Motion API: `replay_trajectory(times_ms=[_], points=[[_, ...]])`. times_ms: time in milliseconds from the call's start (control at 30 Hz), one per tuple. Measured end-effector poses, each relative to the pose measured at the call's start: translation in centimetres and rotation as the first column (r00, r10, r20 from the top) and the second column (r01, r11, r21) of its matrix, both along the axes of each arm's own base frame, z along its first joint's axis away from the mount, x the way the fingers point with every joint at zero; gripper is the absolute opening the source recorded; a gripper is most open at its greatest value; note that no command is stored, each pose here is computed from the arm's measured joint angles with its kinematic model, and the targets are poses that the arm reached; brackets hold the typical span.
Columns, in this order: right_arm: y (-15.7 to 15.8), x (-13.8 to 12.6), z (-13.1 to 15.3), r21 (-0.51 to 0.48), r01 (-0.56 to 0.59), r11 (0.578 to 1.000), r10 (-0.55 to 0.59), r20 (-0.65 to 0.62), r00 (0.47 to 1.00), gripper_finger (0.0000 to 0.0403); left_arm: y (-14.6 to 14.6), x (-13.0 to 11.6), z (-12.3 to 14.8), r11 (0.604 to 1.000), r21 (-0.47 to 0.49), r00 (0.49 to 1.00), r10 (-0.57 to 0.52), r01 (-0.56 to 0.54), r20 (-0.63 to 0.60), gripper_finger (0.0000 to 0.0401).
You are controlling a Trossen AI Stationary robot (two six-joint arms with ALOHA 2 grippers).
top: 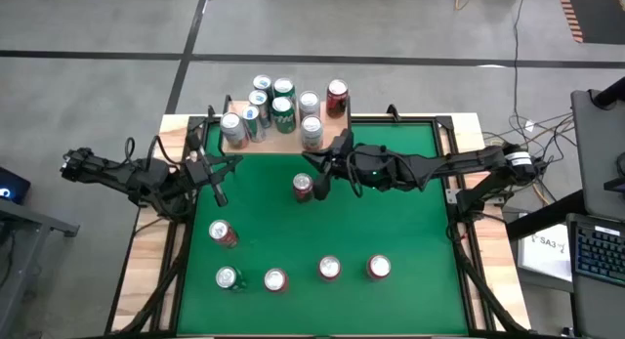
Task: Place canned beverage on shelf
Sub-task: Put the orange can on the shelf
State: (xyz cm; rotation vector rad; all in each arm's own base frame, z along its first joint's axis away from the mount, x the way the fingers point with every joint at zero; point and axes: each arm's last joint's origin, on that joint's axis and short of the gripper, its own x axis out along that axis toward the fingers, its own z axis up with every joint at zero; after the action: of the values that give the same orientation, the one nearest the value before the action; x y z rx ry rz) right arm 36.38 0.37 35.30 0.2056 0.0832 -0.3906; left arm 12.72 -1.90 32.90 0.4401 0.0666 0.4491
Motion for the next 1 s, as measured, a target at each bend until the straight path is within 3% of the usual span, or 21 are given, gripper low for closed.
replay_trajectory(times_ms=[167,433,567,767,900,1000], points=[[-0.8,2.6,1.0,-0.057,0.002,0.998,-0.006,-0.067,0.998,0.0009,0.1,-0.4,0.1,1.0,0.009,1.0,0.0,0.0,0.007,0.0],[-2.8,5.3,2.2,-0.054,0.05,0.997,-0.065,-0.341,0.938,0.0009,0.2,-0.6,0.4,1.0,0.022,1.0,0.001,-0.002,0.011,0.0],[-2.6,5.3,2.7,0.031,0.049,0.998,-0.028,-0.473,0.88,0.0009,0.2,-0.6,0.2,0.999,0.034,1.0,0.002,-0.002,0.001,0.0],[-1.7,4.9,2.3,0.332,0.025,0.943,0.189,-0.596,0.78,0.0009,0.2,-0.6,0.2,0.999,0.034,1.0,0.003,-0.003,0.001,0.0],[-1.3,4.0,2.1,0.326,0.107,0.939,0.15,-0.67,0.727,0.0009,0.3,-0.6,0.2,0.998,0.031,0.998,0.055,-0.055,-0.003,0.0],[-1.4,3.8,2.9,0.25,0.138,0.958,0.064,-0.658,0.75,0.0009,0.6,-0.7,0.2,0.986,0.026,0.986,0.165,-0.164,-0.009,0.0]])
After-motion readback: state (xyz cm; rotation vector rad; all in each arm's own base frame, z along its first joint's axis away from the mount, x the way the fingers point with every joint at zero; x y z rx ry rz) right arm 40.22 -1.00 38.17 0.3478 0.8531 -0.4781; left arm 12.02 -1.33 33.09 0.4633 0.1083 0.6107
